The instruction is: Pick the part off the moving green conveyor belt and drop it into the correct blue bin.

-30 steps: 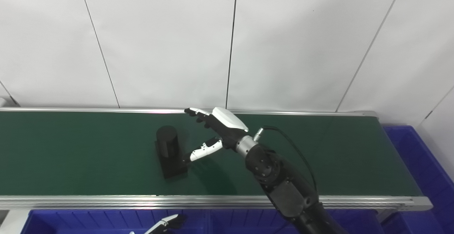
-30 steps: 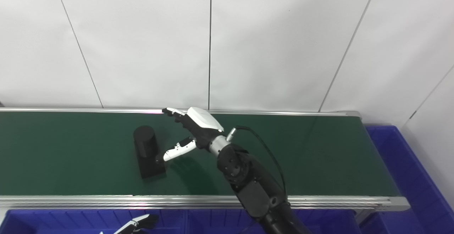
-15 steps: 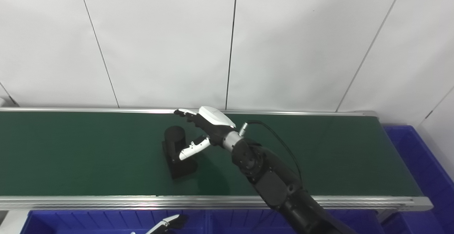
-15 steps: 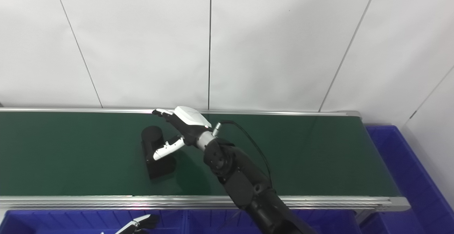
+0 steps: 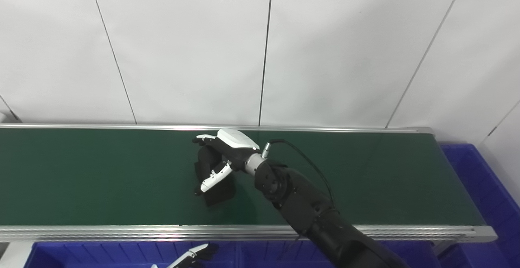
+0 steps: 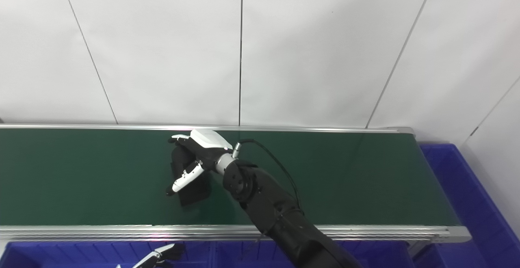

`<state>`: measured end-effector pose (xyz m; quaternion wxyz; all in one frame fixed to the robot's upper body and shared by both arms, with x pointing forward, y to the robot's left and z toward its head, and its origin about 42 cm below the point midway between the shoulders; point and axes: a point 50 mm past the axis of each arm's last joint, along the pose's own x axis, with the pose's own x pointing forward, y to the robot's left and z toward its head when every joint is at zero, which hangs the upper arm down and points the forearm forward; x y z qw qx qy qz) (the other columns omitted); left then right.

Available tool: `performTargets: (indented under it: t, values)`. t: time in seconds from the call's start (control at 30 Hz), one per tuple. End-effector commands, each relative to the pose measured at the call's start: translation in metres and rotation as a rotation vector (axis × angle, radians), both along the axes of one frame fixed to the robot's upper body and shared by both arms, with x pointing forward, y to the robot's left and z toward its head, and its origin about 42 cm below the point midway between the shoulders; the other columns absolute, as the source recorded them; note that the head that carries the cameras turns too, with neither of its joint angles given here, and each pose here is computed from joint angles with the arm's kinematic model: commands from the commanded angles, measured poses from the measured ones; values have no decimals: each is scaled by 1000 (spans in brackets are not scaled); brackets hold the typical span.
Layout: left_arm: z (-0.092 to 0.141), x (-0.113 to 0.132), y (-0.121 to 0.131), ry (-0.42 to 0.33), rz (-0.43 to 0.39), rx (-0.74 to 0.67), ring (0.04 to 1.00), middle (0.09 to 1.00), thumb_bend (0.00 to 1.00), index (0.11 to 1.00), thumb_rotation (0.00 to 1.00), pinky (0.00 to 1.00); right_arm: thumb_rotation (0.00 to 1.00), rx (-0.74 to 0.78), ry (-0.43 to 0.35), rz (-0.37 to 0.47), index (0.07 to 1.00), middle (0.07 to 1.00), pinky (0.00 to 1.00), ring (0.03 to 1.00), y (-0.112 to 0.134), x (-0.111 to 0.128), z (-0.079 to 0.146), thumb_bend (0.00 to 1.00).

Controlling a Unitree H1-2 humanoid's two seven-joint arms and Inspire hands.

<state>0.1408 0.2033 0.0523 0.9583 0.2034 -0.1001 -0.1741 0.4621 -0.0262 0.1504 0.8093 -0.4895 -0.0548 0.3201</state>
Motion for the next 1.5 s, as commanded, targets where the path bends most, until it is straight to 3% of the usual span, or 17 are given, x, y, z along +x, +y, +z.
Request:
performTargets:
  t: [0.0,0.07,0.13,0.17,0.23,0.27,0.33,0.5,0.73,0.97,1.23,1.47]
  values:
    - [11,1,-1,-57,-13,-35,756,800,981,811,427,672,212,11,-76,47,866,845,677,787,20,6,24,857]
    - [12,1,-2,-63,-15,-30,754,799,977,810,429,668,178,-13,-83,38,861,840,655,767,20,6,21,837]
    - [13,1,-2,-64,-15,-30,753,799,974,808,429,668,48,-31,-101,29,844,802,510,647,20,6,19,710]
    - [13,1,-2,-63,-16,-32,756,799,977,808,429,674,19,-33,-116,26,814,767,447,599,19,6,18,585]
    - [13,1,-3,-61,-16,-35,755,800,976,810,429,672,3,-28,-147,24,760,706,392,494,17,6,17,518]
    - [13,2,-3,-59,-16,-37,754,800,976,811,429,670,1,-25,-160,25,659,610,364,446,16,6,17,511]
    - [13,2,-3,-61,-16,-39,753,799,975,812,426,670,0,-36,-192,25,569,532,325,409,15,5,17,508]
    - [14,4,-4,-64,-17,-37,749,795,973,809,431,665,0,-26,-222,-9,536,483,270,375,11,3,18,510]
    - [13,6,-2,-60,-13,-34,752,796,977,810,437,669,0,56,-277,-50,506,497,216,398,6,1,15,511]
    - [11,8,0,-58,-4,-32,747,793,979,807,443,660,0,125,-307,-59,509,497,248,389,4,-2,17,509]
    - [11,11,0,-62,-1,-31,749,795,970,805,442,660,0,216,-341,-79,502,521,320,396,-6,-11,34,510]
    - [11,13,2,-63,3,-26,747,794,975,806,433,656,0,306,-350,-125,494,512,243,382,-33,-31,49,511]
